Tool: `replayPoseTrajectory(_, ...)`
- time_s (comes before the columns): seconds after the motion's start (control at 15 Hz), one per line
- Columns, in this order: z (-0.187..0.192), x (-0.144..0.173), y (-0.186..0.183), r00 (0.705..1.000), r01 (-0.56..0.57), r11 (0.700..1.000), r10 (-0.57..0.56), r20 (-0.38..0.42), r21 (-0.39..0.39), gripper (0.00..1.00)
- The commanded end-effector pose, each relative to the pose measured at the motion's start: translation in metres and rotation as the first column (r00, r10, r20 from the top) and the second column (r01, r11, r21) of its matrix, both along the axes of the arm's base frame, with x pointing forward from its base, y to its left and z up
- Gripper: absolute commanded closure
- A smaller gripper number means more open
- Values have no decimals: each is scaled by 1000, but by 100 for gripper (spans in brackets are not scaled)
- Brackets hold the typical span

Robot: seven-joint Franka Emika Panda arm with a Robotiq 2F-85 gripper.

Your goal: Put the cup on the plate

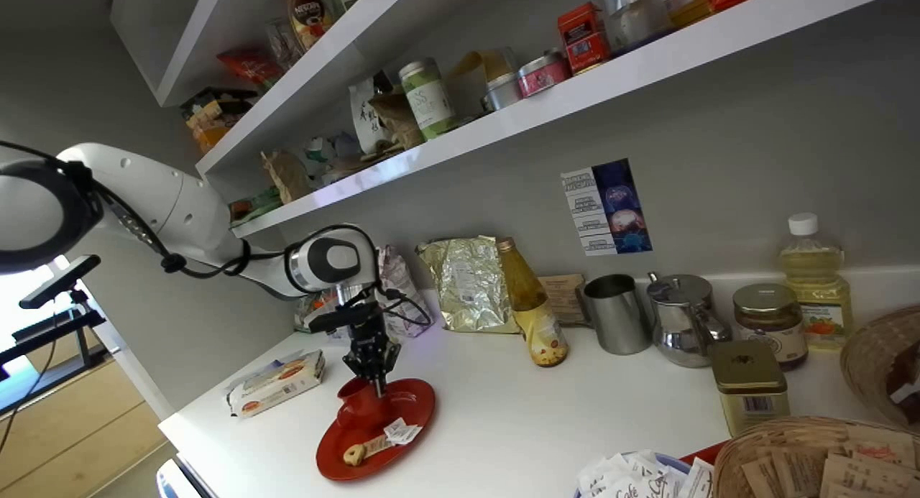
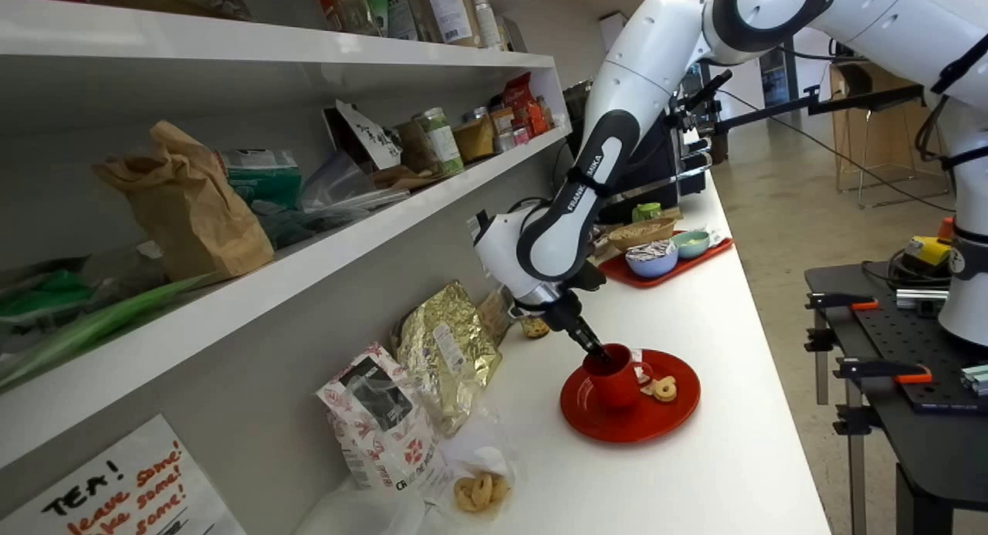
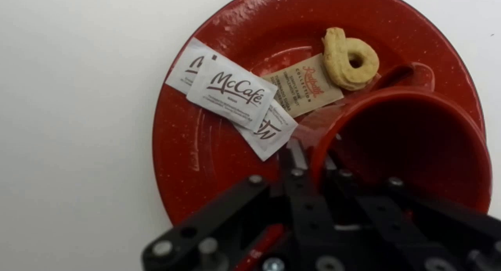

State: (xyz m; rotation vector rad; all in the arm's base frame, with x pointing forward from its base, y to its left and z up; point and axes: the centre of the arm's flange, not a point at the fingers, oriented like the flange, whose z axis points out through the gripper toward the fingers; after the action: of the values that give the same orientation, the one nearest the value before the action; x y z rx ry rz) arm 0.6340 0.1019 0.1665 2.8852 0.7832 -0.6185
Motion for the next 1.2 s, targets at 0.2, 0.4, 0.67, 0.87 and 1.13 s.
replayPoseTrajectory(0.2, -18, 2, 20, 999, 9, 1000, -8, -45, 22, 98)
replayPoseTrajectory(0.4, -24, 0, 22, 998, 15, 1000, -14, -54, 26, 98)
replayPoseTrajectory(0.67, -24, -7, 16, 999, -1, 1000, 2, -42, 20, 85)
replayPoseTrajectory(0.87, -25, -8, 16, 999, -1, 1000, 1, -44, 20, 43)
replayPoseTrajectory(1.13, -3, -20, -4, 999, 27, 999, -26, -20, 21, 28)
